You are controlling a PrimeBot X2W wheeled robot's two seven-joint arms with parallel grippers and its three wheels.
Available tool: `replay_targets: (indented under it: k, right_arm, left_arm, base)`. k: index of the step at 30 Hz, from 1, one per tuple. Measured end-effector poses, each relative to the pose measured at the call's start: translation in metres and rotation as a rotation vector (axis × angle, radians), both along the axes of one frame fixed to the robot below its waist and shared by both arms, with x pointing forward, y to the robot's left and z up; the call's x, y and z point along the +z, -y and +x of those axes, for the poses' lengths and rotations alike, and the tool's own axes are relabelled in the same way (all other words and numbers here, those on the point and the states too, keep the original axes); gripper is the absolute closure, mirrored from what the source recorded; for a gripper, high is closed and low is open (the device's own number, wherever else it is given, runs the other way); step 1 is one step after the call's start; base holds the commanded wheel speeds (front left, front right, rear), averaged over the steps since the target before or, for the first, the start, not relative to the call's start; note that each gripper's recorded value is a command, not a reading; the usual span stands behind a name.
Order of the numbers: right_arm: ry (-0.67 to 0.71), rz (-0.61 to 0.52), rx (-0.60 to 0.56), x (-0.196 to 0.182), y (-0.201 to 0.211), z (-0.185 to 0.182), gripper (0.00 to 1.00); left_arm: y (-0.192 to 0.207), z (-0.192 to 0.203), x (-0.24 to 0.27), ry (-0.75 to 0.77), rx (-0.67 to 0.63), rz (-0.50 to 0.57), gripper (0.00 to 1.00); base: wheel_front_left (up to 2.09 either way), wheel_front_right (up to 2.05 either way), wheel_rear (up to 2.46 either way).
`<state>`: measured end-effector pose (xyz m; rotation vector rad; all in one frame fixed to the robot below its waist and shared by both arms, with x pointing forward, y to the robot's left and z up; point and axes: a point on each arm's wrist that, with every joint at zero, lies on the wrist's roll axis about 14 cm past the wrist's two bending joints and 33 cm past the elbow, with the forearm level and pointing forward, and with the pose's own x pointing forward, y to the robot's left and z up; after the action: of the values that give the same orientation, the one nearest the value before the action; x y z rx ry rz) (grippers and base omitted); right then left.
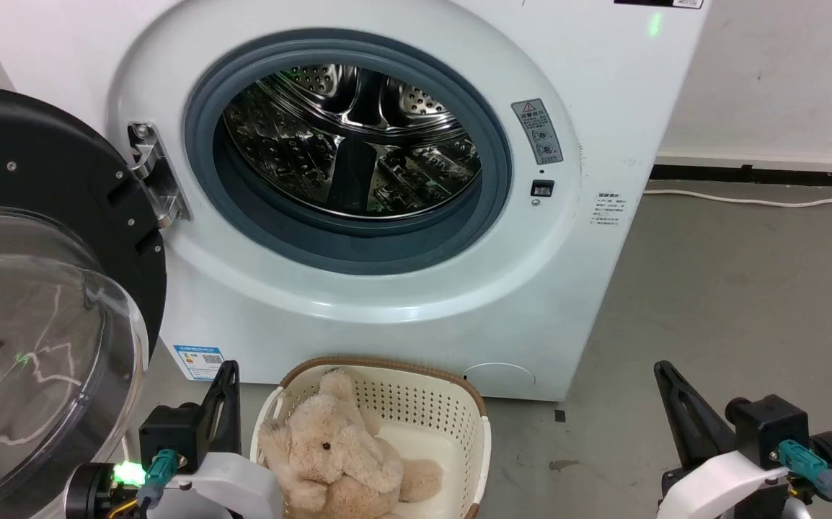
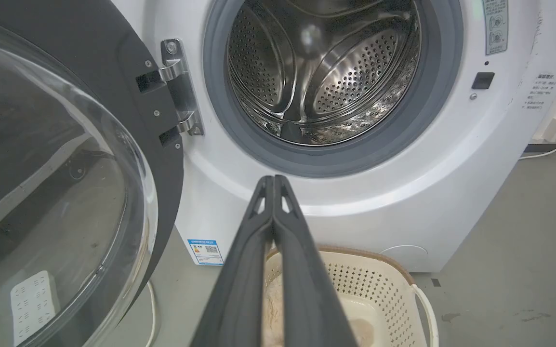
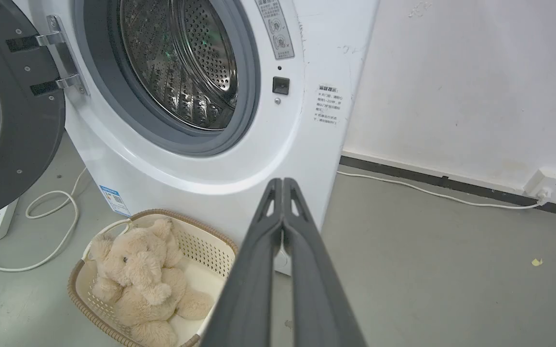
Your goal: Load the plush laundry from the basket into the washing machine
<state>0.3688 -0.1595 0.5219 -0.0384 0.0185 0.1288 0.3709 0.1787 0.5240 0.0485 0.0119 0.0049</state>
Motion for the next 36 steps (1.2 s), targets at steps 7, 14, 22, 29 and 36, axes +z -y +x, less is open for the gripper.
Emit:
replay_targets:
  k: [7,14,22,29,36]
  right_arm:
    - [0.000,0.000,0.000,0.0000,0.0001,0.0000,1.00]
    - [0.000,0.000,0.000,0.0000,-0.0001,0.0000,1.00]
    - [0.000,0.000,0.000,0.0000,0.0000,0.0000,1.00]
    - [0.000,0.000,0.000,0.0000,-0.0001,0.0000,1.00]
    - [0.000,0.000,0.000,0.0000,-0.0001,0.0000,0.00]
  left_arm:
    - [0.0001,0.0000,0.0000,0.000,0.000,0.000,1.00]
    - [0.0001,0.0000,0.0000,0.000,0.000,0.000,1.00]
    - [0.0002,0.0000,0.0000,0.000,-0.001,0.000,1.00]
    - [0.0000,0.0000,0.0000,0.000,0.000,0.000,1.00]
    - [-0.0001,0.0000,-0.0001,0.000,0.000,0.000,0.00]
  base:
    - [0.00,0.00,0.00]
    - [0.00,0.00,0.00]
    - [0.00,0.00,0.00]
    - [0.00,0.00,0.00]
    - [0.00,0.00,0.00]
